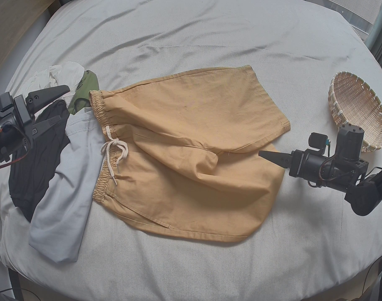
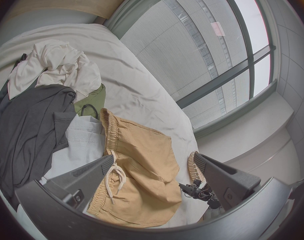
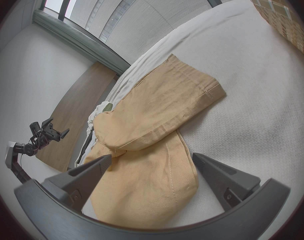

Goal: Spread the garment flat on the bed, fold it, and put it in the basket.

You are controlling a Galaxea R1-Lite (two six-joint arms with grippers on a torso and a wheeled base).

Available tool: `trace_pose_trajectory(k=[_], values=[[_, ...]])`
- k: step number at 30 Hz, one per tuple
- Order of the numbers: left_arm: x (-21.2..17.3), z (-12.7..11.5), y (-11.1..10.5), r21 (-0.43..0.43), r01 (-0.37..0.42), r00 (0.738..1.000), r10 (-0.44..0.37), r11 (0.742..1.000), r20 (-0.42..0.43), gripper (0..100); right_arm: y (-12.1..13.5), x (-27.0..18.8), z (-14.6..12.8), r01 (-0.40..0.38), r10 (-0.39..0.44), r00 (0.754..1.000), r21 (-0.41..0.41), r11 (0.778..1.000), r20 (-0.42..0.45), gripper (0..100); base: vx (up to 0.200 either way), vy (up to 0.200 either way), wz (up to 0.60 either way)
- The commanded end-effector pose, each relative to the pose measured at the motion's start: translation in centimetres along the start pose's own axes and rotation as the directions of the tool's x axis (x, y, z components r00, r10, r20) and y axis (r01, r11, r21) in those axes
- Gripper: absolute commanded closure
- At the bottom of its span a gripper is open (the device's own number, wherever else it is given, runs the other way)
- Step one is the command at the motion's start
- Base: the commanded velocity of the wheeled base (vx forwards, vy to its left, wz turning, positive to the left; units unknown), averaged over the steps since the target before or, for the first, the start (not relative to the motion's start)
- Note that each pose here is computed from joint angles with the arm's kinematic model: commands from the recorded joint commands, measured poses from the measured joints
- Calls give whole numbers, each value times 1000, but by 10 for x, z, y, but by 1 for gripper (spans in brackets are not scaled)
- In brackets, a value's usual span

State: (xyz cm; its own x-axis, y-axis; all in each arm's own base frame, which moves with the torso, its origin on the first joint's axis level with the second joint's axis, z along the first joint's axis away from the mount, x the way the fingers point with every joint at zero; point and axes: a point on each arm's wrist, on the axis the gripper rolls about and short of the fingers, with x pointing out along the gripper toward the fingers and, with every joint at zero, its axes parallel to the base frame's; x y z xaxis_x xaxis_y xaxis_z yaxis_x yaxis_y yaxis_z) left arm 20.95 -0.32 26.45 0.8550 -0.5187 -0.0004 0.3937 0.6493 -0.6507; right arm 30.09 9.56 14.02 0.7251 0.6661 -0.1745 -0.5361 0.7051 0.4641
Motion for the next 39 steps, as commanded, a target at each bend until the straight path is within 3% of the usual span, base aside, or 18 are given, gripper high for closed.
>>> trace_pose_trajectory(k=[1, 8, 19, 26, 33, 39], values=[[-7, -1, -6, 12, 12, 1000, -13, 1000, 13, 0, -6, 8, -8, 13, -13, 1000, 4, 1000, -6, 100, 0, 0, 0], [-8, -8, 0, -4, -6, 1000, 6, 1000, -8, 0, -2, -2, -8, 20, -19, 999, -18, 1000, 47, 100, 0, 0, 0], [-9, -14, 5, 0, 6, 1000, -6, 1000, -8, 0, 10, -49, -20, 48, -46, 998, -55, 997, 42, 100, 0, 0, 0], [-9, -18, 7, -7, -2, 1000, 2, 1000, -16, 0, 23, -56, -7, 11, 0, 994, -93, 996, 111, 100, 0, 0, 0], [-9, -18, 8, -9, -5, 1000, 5, 1000, -19, 0, 30, -52, 14, -27, 63, 971, -157, 987, 231, 100, 0, 0, 0], [-7, -19, 10, -12, -8, 1000, 8, 1000, -25, 0, 29, -36, 29, -40, 88, 961, -179, 983, 264, 100, 0, 0, 0]])
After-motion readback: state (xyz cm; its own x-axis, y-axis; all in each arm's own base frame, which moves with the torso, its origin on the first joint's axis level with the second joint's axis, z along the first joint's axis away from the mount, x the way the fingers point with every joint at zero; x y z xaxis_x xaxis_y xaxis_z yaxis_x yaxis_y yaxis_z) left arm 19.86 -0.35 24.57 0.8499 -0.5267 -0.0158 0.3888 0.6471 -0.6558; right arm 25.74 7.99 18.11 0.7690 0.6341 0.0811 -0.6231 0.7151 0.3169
